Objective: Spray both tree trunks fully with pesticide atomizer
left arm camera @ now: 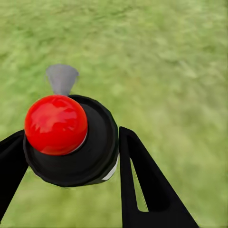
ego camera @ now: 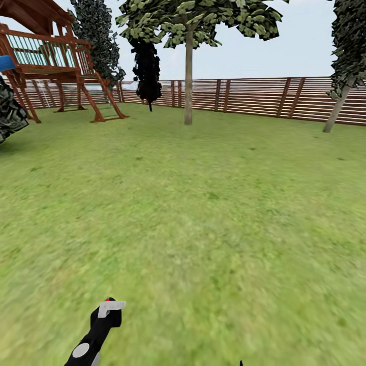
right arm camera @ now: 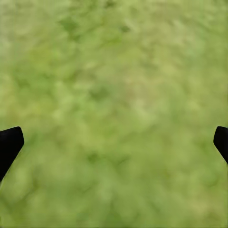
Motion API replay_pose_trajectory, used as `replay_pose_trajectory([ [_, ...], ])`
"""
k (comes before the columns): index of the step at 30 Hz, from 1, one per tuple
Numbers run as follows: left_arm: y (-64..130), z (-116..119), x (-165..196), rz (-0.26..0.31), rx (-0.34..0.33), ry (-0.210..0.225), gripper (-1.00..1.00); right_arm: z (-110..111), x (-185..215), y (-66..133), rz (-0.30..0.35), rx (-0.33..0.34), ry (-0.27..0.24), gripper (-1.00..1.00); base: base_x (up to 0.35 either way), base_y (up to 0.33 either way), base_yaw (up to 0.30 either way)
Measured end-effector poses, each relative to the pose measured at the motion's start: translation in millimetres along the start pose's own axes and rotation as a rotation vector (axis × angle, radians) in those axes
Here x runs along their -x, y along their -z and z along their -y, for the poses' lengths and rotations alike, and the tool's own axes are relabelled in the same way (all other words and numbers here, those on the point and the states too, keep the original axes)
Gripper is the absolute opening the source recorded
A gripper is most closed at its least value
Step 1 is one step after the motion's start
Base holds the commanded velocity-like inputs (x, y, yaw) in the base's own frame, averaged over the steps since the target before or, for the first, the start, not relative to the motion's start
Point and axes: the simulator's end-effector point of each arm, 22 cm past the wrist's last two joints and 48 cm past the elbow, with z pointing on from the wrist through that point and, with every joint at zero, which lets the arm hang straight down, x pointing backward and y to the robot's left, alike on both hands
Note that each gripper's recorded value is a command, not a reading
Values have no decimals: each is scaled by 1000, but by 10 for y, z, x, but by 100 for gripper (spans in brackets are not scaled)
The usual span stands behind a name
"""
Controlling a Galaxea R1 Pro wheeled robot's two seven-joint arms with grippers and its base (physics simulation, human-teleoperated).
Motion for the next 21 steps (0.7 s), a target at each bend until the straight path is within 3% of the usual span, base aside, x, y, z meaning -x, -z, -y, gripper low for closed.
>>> replay_pose_trajectory([
  [21, 0, 91, -4, -1, -12, 5, -100, 4, 1, -1, 0, -1, 0, 100, 341, 0, 0],
])
